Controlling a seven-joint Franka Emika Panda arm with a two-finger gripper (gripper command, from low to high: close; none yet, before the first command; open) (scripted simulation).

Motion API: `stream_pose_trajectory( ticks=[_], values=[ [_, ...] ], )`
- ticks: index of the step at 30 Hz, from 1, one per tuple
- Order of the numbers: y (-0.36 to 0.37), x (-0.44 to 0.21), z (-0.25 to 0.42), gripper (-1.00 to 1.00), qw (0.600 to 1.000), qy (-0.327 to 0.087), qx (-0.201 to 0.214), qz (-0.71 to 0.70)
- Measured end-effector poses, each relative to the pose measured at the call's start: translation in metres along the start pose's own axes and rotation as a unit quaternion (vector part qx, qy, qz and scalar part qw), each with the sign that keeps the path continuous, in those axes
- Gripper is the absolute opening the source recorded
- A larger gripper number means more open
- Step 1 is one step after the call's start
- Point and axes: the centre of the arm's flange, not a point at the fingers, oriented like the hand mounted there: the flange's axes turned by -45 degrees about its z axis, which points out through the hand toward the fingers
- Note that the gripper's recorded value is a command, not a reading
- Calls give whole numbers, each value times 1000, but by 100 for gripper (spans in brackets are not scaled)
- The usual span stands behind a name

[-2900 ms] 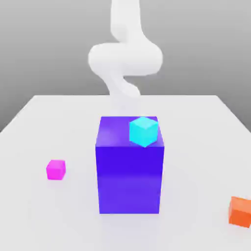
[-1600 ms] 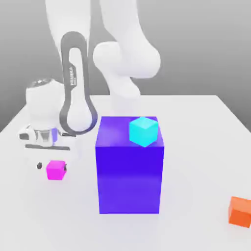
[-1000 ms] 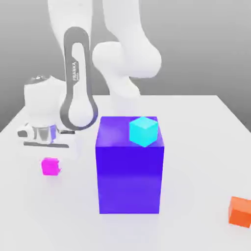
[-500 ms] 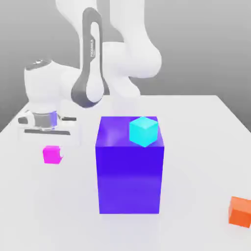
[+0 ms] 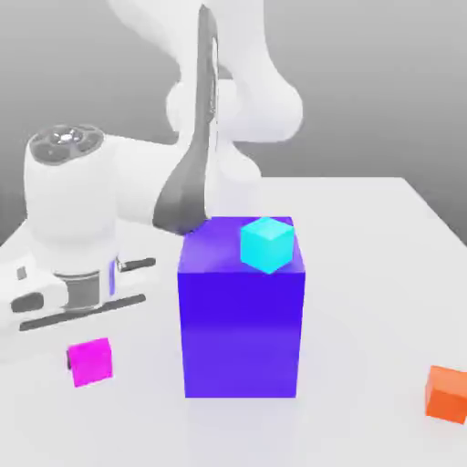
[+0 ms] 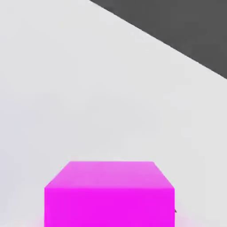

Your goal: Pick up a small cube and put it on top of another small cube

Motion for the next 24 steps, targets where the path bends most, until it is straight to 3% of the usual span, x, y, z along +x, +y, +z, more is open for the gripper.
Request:
stream_pose_trajectory(
  ticks=[9, 16, 19, 20, 24],
  values=[
    [-124, 189, -36, -100, 966, 23, -11, -259],
    [-273, 280, -54, -100, 898, 44, -6, -437],
    [-335, 307, -19, -100, 865, 53, -5, -499],
    [-341, 310, -4, 100, 861, 54, -5, -505],
    [-341, 310, -4, 100, 861, 54, -5, -505]
  ],
)
